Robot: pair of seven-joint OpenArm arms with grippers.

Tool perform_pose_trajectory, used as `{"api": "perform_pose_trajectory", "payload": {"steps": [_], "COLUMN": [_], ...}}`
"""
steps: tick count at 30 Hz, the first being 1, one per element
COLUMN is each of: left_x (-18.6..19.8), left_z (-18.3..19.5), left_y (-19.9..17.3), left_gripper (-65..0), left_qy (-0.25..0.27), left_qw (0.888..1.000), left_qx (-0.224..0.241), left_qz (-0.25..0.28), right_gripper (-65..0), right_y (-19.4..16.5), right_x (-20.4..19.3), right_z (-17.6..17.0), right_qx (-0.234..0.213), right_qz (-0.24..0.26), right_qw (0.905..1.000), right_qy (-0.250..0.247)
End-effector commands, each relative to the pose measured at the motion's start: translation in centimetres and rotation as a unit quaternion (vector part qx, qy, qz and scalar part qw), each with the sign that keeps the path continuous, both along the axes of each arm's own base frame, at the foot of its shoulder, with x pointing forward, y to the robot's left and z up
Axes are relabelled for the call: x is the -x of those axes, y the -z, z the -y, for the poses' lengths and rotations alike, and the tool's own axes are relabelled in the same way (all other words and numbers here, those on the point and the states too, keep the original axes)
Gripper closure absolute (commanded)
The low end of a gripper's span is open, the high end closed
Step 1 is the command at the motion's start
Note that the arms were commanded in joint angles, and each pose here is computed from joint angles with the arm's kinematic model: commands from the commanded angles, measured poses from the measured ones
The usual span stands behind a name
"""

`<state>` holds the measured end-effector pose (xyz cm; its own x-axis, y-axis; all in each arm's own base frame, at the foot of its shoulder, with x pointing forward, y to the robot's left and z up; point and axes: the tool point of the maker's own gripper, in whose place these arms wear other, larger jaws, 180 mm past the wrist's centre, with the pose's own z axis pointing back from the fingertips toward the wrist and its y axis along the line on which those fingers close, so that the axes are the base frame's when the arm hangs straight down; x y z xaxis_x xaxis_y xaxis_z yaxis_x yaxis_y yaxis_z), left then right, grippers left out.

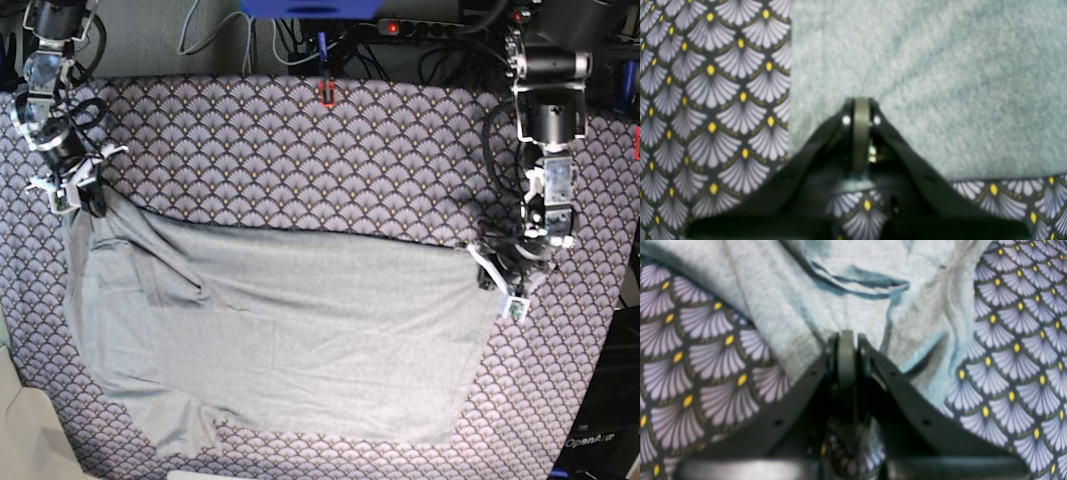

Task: Fold the T-shirt properly
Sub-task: 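Drag the held edge further apart with both grippers to flatten the fold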

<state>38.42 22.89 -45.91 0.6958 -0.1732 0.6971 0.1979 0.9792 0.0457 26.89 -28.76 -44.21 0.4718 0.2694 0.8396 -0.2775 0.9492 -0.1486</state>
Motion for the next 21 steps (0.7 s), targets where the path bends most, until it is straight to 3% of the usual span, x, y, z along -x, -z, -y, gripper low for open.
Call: {"api": "perform_pose_trajectory", "payload": {"steps": [1, 5, 14, 21], "left_x": [9.9, 12.1, 16.2, 18.3], "left_z": [-1.8, -1.8, -1.8, -2.1], "left_y": [7.1, 8.2, 9.2, 8.1], "left_gripper": [0.0, 0.0, 0.0, 0.0], "left_qy": [0.018, 0.020, 0.029, 0.045], "left_qw": [0.974, 0.969, 0.963, 0.965], "left_qx": [-0.070, -0.071, -0.078, -0.098], "left_qz": [-0.216, -0.235, -0.255, -0.239], "right_gripper": [-2.5, -2.5, -2.5, -2.5], "right_y": [3.9, 3.8, 2.5, 2.7], "right_x": [4.2, 5.3, 6.8, 9.5], "right_z": [1.2, 2.0, 6.4, 6.8], "right_qx": [0.049, 0.042, 0.037, 0.035], "right_qz": [-0.114, -0.110, -0.087, -0.086], "right_qw": [0.9923, 0.9930, 0.9906, 0.9901], "right_qy": [-0.011, 0.005, 0.099, 0.105]}}
